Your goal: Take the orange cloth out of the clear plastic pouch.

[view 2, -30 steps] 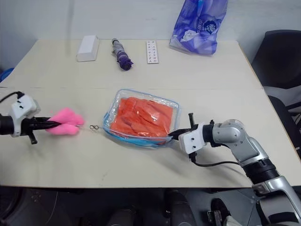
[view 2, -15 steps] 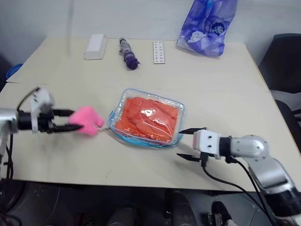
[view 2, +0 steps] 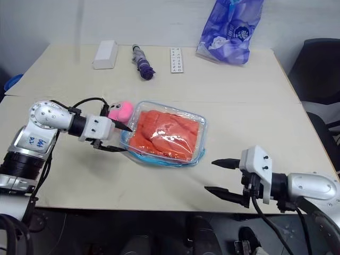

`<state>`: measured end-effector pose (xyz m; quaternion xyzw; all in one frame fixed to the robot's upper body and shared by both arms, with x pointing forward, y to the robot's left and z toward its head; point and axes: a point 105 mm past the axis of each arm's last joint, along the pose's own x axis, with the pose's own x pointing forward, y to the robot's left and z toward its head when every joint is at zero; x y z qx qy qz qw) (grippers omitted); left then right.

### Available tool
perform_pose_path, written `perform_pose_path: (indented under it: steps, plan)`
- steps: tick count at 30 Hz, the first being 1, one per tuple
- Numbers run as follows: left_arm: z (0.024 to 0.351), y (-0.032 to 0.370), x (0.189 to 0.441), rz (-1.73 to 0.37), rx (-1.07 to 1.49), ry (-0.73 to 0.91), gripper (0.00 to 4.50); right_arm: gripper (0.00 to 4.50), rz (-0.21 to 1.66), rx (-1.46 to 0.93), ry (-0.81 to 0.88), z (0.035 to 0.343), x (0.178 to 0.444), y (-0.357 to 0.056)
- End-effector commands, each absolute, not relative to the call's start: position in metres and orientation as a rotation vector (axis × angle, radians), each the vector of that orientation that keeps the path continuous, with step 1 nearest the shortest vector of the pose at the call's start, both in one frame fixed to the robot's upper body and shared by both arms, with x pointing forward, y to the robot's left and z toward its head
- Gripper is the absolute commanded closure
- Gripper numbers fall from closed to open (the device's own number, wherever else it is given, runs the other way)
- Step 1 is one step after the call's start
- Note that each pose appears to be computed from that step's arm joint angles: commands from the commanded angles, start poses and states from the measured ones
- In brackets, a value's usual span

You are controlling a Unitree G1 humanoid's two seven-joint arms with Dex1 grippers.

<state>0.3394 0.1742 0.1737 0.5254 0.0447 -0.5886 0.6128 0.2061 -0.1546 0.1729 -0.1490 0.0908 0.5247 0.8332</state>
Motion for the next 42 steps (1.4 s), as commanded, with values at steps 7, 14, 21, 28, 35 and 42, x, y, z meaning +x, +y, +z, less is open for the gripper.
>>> perform_pose_path:
  steps: [7,14,21,28,35,42]
  plan:
    - [0.18,0.158,0.352,-1.355,1.225,-0.077,1.98,0.75,1.078,-0.329,0.157,0.177,0.199,-0.15]
    - [0.177,0.16,0.34,-1.451,1.086,0.003,4.3,0.75,1.082,-0.348,0.183,0.171,0.198,-0.152]
    - [0.185,0.162,0.329,-1.494,0.873,0.127,4.45,0.75,1.097,-0.405,0.192,0.164,0.205,-0.151]
    - [0.19,0.137,0.318,-1.503,0.538,0.242,4.48,0.95,1.138,-0.497,0.177,0.157,0.213,-0.14]
    - [0.181,0.109,0.325,-1.432,0.459,0.212,4.5,3.17,1.041,-0.625,0.066,0.157,0.251,-0.123]
    - [0.182,0.092,0.326,-1.423,0.43,0.184,4.5,3.36,0.898,-0.678,0.005,0.154,0.284,-0.111]
